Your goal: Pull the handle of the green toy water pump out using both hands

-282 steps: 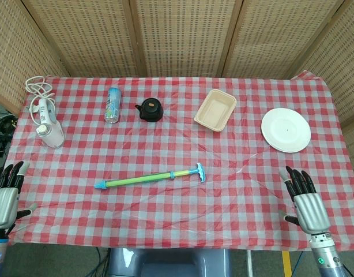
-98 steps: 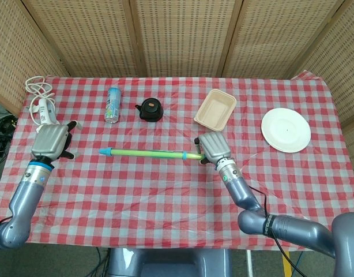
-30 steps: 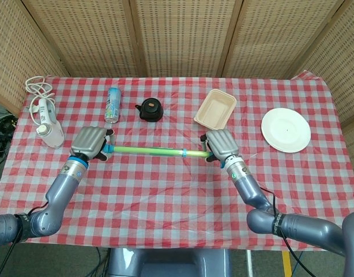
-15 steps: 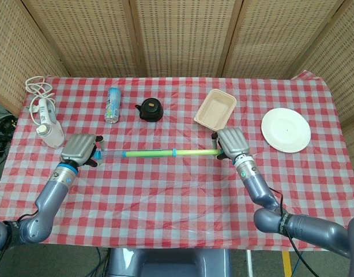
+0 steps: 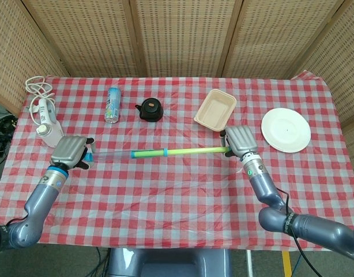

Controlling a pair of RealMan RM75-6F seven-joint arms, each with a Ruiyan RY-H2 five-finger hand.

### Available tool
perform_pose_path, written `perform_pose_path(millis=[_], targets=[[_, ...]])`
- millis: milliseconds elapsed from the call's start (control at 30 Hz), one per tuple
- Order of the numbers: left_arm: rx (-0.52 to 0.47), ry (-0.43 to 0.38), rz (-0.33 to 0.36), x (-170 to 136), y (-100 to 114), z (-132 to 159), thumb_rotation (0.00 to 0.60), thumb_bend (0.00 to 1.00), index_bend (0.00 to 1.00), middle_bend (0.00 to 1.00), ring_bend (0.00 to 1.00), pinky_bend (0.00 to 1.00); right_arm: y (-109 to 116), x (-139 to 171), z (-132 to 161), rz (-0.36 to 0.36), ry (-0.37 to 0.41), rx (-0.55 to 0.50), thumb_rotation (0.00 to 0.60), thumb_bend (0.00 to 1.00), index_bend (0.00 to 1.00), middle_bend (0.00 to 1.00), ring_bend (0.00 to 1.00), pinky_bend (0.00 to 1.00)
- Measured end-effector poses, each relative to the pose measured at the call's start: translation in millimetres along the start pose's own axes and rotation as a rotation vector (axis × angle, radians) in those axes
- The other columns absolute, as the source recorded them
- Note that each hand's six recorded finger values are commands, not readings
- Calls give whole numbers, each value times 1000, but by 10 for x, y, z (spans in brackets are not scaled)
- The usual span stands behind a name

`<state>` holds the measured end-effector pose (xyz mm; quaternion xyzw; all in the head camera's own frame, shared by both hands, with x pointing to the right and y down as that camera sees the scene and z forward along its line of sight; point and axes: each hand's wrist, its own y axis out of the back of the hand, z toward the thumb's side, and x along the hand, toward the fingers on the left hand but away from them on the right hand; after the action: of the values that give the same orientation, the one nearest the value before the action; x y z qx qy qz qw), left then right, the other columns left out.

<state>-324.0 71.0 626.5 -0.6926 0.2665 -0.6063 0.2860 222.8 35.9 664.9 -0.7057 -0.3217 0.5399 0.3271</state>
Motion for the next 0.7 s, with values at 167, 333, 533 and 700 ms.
perform_pose_path(millis=[167, 333, 533, 700], targets=[[6, -1, 4, -57, 30, -49, 600, 363, 645, 832, 749, 610, 30, 10, -81, -6, -22, 2, 600, 481, 814, 1000, 1000, 536], [2, 6, -1, -86, 26, -111, 600, 363, 646, 832, 749, 610, 63, 16, -164, -9, -43, 4, 600, 481, 815, 1000, 1000, 536], [-1, 17, -2, -96, 26, -183, 600, 363, 647, 832, 749, 610, 98, 13, -243, -13, -69, 9, 600, 480, 815, 1000, 1000, 536], [-1, 24, -4, -94, 25, -229, 600, 363, 649, 832, 749, 610, 103, 7, -309, -11, -89, 17, 600, 480, 816, 1000, 1000, 536]])
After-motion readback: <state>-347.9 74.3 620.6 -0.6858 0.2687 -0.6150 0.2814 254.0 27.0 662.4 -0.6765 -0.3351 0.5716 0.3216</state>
